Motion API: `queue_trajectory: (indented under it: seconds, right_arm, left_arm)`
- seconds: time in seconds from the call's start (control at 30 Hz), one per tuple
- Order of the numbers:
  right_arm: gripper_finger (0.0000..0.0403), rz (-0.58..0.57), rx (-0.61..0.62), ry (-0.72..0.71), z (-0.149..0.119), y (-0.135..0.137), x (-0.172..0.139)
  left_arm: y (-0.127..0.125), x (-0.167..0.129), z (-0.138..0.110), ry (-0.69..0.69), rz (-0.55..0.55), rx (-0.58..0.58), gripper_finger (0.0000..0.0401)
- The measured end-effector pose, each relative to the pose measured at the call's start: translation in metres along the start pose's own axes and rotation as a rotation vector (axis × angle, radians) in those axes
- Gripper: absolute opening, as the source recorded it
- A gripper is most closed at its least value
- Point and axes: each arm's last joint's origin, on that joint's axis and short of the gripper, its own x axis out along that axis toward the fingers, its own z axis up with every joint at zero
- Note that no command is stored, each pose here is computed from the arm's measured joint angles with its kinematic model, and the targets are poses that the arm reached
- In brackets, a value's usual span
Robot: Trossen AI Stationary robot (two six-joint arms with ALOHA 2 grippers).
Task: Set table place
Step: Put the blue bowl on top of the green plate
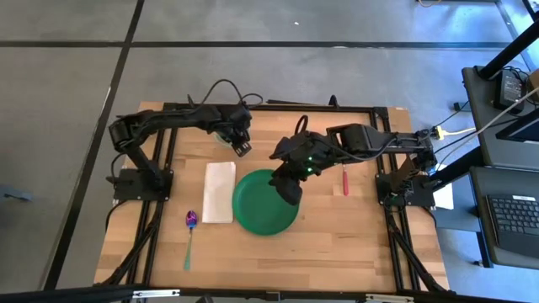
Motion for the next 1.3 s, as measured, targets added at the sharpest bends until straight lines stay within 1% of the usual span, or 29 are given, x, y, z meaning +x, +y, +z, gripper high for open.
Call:
queue_trajectory:
  seconds: [0.13, 0.2, 0.27, 0.37, 0.4, 0.53, 0.6, 0.67, 0.8, 0.9, 1.03, 1.1, 1.17, 1.3]
  right_arm:
    - [0.0135, -0.001, 0.0, 0.001, 0.0, 0.0, 0.0]
    - [0.0135, 0.0, -0.001, 0.001, 0.0, 0.0, 0.0]
    - [0.0135, -0.001, -0.003, 0.001, 0.0, 0.0, 0.0]
    - [0.0135, -0.001, -0.004, 0.001, 0.0, 0.0, 0.0]
    - [0.0135, -0.001, -0.004, 0.001, 0.0, 0.0, 0.0]
    - [0.0135, -0.001, -0.009, 0.002, 0.0, 0.0, 0.0]
    - [0.0135, -0.002, -0.026, 0.003, 0.0, 0.0, 0.001]
    - [0.0135, -0.002, -0.04, 0.002, 0.0, 0.0, 0.001]
    - [0.0135, -0.005, -0.066, 0.0, 0.001, -0.002, 0.001]
    - [0.0135, -0.01, -0.076, -0.004, 0.003, -0.004, 0.0]
    - [0.0135, -0.012, -0.068, -0.008, 0.004, -0.006, 0.0]
    - [0.0134, -0.006, -0.077, -0.013, 0.004, -0.005, -0.002]
    - [0.0129, 0.007, -0.096, -0.022, 0.003, -0.001, -0.009]
    - [0.0113, 0.049, -0.121, -0.062, 0.004, 0.009, -0.033]
  left_arm:
    - [0.001, 0.011, 0.0, 0.027, 0.049, 0.002, 0.0124]
    - [0.001, 0.014, -0.001, 0.038, 0.057, 0.003, 0.0112]
    - [0.001, 0.017, -0.001, 0.045, 0.06, 0.019, 0.0088]
    - [-0.001, 0.016, -0.002, 0.056, 0.059, 0.059, 0.003]
    - [-0.002, 0.015, -0.003, 0.061, 0.062, 0.068, 0.0016]
    - [-0.01, 0.002, -0.01, 0.08, 0.061, 0.115, 0.0007]
    - [-0.016, -0.008, -0.016, 0.099, 0.051, 0.145, 0.0005]
    - [-0.025, -0.025, -0.019, 0.112, 0.048, 0.174, 0.0005]
    - [-0.05, -0.068, -0.018, 0.103, 0.11, 0.264, 0.0004]
    - [-0.076, -0.107, -0.012, 0.041, 0.108, 0.323, 0.0003]
    - [-0.108, -0.147, -0.01, -0.067, 0.041, 0.389, 0.0002]
    - [-0.118, -0.157, -0.013, -0.088, 0.016, 0.381, 0.0002]
    - [-0.127, -0.163, -0.017, -0.105, -0.007, 0.348, 0.0002]
    - [-0.145, -0.161, -0.028, -0.09, -0.026, 0.354, 0.0002]
